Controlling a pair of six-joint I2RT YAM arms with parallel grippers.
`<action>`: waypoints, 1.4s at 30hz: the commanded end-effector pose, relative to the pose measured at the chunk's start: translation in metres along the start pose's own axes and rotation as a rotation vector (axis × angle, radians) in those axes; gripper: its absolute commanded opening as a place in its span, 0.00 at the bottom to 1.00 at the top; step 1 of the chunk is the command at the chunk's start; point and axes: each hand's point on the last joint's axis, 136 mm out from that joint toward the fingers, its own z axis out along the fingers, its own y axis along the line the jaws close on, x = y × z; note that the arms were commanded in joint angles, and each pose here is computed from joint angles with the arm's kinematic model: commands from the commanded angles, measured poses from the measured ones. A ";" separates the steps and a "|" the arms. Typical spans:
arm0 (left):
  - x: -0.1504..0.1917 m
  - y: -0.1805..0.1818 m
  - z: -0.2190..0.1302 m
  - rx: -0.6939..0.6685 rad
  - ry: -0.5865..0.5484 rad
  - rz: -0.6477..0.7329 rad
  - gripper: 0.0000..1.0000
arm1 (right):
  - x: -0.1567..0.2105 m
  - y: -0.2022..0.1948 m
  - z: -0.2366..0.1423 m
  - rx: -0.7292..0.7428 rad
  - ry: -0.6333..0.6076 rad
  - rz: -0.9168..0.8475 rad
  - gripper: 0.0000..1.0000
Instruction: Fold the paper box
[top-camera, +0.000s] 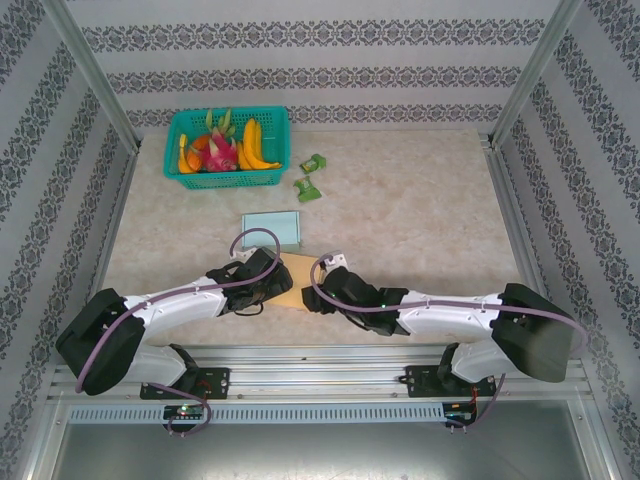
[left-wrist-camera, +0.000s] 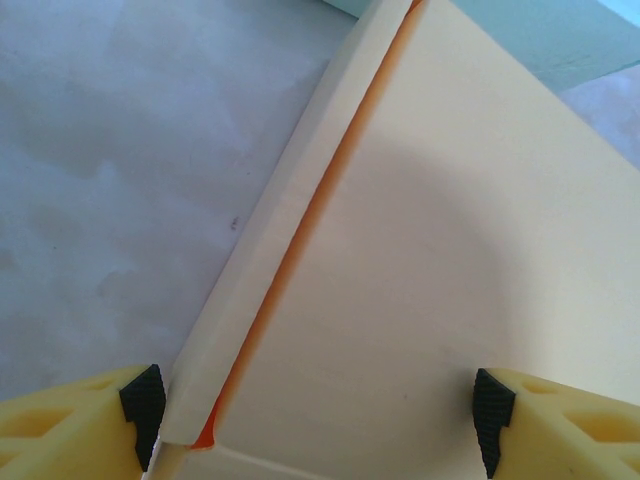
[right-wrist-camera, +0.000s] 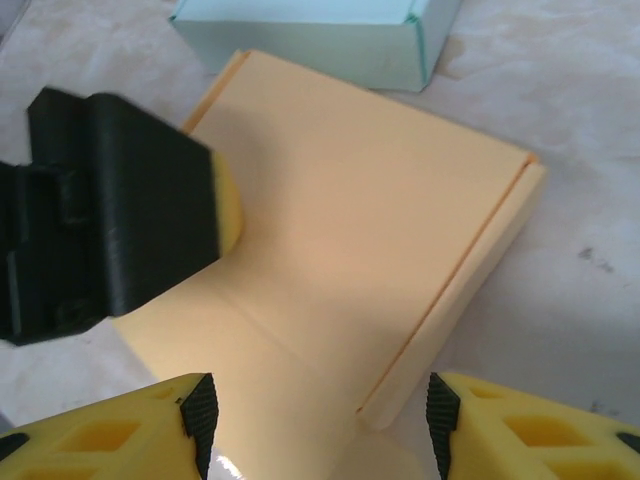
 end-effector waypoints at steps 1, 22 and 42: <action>0.013 0.032 0.010 -0.108 0.037 0.037 0.81 | 0.012 -0.006 -0.001 0.034 0.004 0.038 0.58; 0.010 0.031 0.002 -0.108 0.026 0.043 0.81 | 0.044 0.005 0.008 0.036 0.050 0.050 0.55; 0.012 0.035 0.002 -0.104 0.025 0.037 0.81 | 0.030 0.032 0.014 -0.038 0.033 0.033 0.47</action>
